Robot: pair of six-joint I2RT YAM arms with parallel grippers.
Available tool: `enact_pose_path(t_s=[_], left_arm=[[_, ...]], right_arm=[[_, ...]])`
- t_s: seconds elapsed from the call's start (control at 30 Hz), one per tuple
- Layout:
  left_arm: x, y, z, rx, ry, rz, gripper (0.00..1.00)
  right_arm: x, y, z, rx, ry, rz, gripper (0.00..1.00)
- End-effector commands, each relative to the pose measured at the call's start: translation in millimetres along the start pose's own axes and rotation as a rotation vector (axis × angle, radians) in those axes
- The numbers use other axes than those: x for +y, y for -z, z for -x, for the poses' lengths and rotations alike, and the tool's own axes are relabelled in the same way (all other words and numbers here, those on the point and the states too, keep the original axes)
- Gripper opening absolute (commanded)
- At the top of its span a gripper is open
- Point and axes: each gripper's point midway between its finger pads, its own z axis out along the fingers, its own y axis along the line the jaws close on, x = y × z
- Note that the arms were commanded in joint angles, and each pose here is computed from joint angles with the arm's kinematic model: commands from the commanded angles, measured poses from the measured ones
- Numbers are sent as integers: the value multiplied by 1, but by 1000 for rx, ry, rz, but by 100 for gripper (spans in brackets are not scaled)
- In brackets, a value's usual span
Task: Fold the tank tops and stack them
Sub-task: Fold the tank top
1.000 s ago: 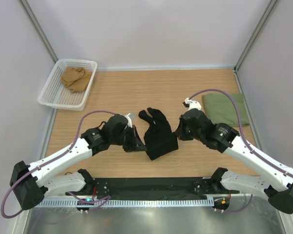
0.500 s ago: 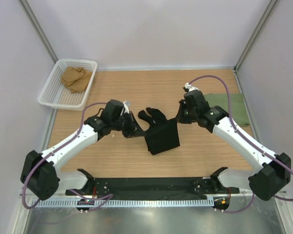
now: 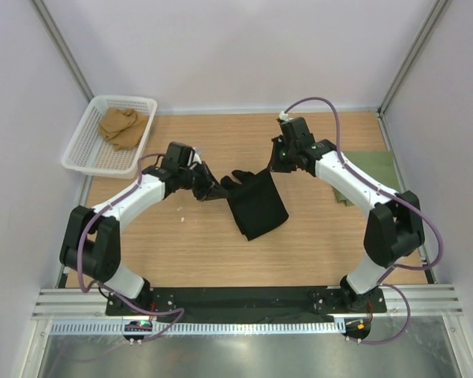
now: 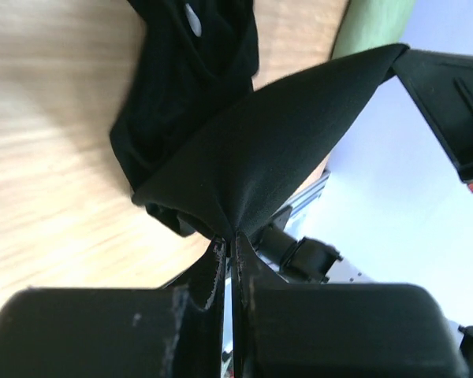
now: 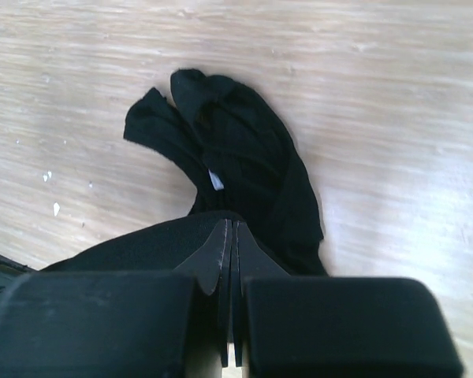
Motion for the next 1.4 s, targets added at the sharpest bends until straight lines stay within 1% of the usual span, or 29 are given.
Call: enact_pose_path(t_s=[0.0,0.07,0.13,0.17,0.2,0.23,0.27,0.33,0.37,0.4,0.43,0.47,0.5,0.53,0.57,0.6,0.67,0.7,0.73,0.77,0.87,0.9,0.93,0.97,1.1,1.17,1.23,1.33,1.37], left_arm=[[-21,7,24,-18,-42,-98,0],[-14,2,41,-40,-15,-98,0],[-12,-1,56,-53,-1,-100,0],[-13,-3,62,-58,1,-107,0],[-4,-12,68,-51,19,-88,0],[-3,-14,76,-65,19,-83,0],[-6,-16,91,-104,-3,-74,1],[9,-30,113,-117,33,-50,8],[0,-30,127,-132,23,-76,18],[14,-44,137,-124,56,-50,20],[12,-43,152,-148,54,-71,21],[13,-45,163,-171,56,-74,21],[13,-45,175,-199,66,-71,34],[16,-45,186,-229,66,-73,47],[15,-43,190,-245,60,-77,68],[17,-41,193,-262,58,-67,72],[9,-33,191,-282,29,-79,77],[16,-33,188,-292,29,-57,77],[11,-24,187,-312,0,-59,77],[13,-22,184,-317,-10,-52,77],[11,-26,167,-294,-73,-39,72],[7,-32,160,-274,-95,-38,72],[7,-34,158,-267,-100,-16,72],[11,-39,158,-262,-118,5,73],[14,-52,158,-254,-155,39,75],[19,-53,163,-269,-174,72,74],[30,-55,160,-250,-170,111,74],[33,-50,151,-243,-171,117,72],[34,-48,148,-241,-171,119,72]], right_arm=[[23,-4,46,-113,44,73,1],[21,-18,50,-106,41,67,1],[27,-22,66,-143,38,81,1],[25,-35,65,-131,32,76,1],[29,-36,77,-160,27,88,1],[28,-42,80,-165,22,86,1],[29,-47,85,-174,16,88,1],[23,-66,97,-203,-1,60,1],[21,-73,100,-208,-20,54,1],[19,-87,106,-226,-33,47,5],[14,-92,114,-246,-54,47,10],[12,-99,117,-257,-65,57,18],[17,-101,130,-304,-75,83,51],[12,-107,131,-308,-83,70,59],[11,-107,134,-313,-86,70,63],[13,-106,133,-307,-75,82,64],[15,-92,137,-328,-63,93,64],[9,-91,125,-311,-60,80,63],[10,-78,128,-330,-54,87,64],[1,-80,112,-302,-55,78,63],[2,-65,100,-284,-40,136,61],[-5,-69,85,-251,-41,135,61],[-5,-69,80,-241,-24,142,61],[-8,-72,69,-209,-16,141,64],[-15,-86,53,-150,36,146,69],[-22,-94,48,-117,36,134,68],[-30,-106,35,-61,15,137,66],[-34,-110,14,6,-17,143,66],[-38,-112,-1,38,-33,141,65]])
